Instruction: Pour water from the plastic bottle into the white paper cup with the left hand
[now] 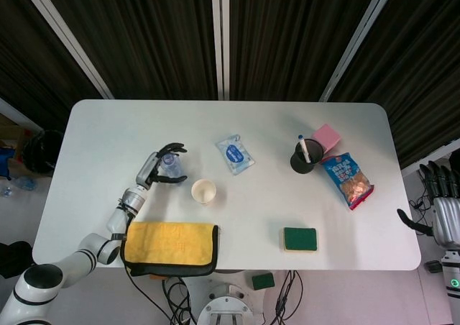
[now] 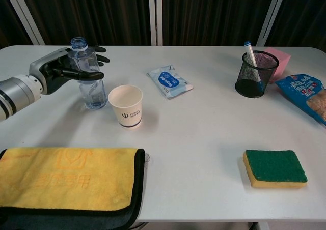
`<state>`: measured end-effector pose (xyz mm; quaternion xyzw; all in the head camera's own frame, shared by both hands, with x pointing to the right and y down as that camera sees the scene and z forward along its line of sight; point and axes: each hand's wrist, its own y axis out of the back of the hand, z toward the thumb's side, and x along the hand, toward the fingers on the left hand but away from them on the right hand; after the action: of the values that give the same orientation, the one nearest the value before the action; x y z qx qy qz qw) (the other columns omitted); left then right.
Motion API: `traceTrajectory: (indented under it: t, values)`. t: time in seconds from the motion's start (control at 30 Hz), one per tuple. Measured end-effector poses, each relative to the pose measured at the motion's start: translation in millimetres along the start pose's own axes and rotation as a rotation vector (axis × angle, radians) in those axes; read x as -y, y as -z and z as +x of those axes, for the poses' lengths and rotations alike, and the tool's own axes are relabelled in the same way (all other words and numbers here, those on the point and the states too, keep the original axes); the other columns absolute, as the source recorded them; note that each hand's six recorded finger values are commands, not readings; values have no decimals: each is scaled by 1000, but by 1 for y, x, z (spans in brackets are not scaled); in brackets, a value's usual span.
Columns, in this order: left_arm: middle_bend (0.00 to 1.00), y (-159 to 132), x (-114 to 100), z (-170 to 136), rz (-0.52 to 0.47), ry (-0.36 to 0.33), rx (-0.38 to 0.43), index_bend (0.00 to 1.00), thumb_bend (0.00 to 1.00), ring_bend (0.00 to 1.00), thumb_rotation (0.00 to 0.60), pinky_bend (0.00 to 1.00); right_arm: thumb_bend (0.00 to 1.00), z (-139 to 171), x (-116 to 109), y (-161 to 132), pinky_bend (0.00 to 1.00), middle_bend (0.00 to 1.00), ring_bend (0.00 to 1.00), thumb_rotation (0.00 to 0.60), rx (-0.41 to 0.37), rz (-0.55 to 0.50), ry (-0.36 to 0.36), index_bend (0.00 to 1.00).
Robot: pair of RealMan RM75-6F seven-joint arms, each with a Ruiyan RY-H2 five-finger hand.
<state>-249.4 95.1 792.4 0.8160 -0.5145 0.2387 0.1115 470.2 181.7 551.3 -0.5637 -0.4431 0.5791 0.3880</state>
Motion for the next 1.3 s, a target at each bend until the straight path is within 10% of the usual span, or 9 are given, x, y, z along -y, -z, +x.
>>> traceTrajectory:
  t: [1.3]
  values:
    - [699,-3,9,7,-17,-2,7,710,335,574,600,485,193,0,11,9,0,0,0,531,31,0,-46,0]
